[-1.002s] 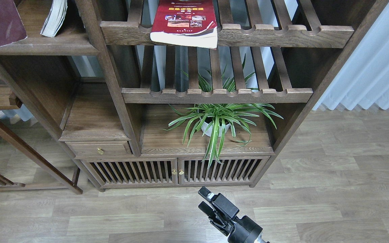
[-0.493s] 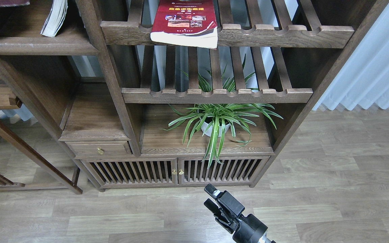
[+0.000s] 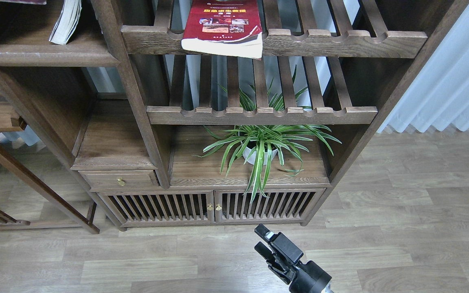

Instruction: Organize books on shelf

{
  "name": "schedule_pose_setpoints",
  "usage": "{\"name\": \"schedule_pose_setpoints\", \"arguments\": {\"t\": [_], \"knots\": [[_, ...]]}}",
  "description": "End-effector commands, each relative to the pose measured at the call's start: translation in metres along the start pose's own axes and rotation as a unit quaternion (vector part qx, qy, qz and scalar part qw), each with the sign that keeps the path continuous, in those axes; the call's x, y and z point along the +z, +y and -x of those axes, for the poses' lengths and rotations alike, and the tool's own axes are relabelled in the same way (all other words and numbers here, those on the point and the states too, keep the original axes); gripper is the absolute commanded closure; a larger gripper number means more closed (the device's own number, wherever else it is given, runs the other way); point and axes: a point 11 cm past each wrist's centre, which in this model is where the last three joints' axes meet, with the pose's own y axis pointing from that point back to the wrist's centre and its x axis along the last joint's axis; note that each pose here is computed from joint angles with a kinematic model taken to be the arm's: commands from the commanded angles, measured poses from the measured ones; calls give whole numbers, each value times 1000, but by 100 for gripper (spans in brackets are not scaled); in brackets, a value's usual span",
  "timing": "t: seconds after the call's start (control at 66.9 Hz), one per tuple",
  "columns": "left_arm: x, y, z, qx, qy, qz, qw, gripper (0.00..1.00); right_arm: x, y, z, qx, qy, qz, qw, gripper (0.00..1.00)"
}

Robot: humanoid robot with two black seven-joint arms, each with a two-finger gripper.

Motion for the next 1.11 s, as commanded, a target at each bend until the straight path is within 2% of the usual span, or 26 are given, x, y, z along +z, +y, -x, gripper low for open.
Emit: {"name": "schedule_pose_setpoints", "arguments": {"t": [0.0, 0.179, 0.284, 0.359, 0.553, 0.613, 0.867, 1.092], "knots": [[-12, -12, 12, -10, 10, -10, 1000, 96, -2, 6, -4, 9, 2, -3, 1000, 1], [-15, -19, 23, -22, 13, -11, 1000, 93, -7, 16, -9, 21, 3, -8, 1000, 1], [-14, -21, 27, -27, 13, -8, 1000, 81, -8, 19, -10, 24, -2, -12, 1000, 1], [-9, -22, 32, -33, 9, 0, 999, 65, -9, 19, -10, 24, -2, -12, 1000, 1], [-1, -16, 27, -32, 7, 11, 999, 41, -9, 19, -11, 25, 0, -10, 1000, 1], [2, -11, 20, -25, 5, 13, 1000, 37, -10, 20, -11, 26, 1, -10, 1000, 1], [-4, 0, 16, -34, 5, 14, 999, 36, -14, 22, -11, 29, 5, -11, 1000, 1], [-17, 21, 25, -77, 2, 11, 997, 36, -19, 17, -8, 22, 3, -16, 1000, 1]]}}
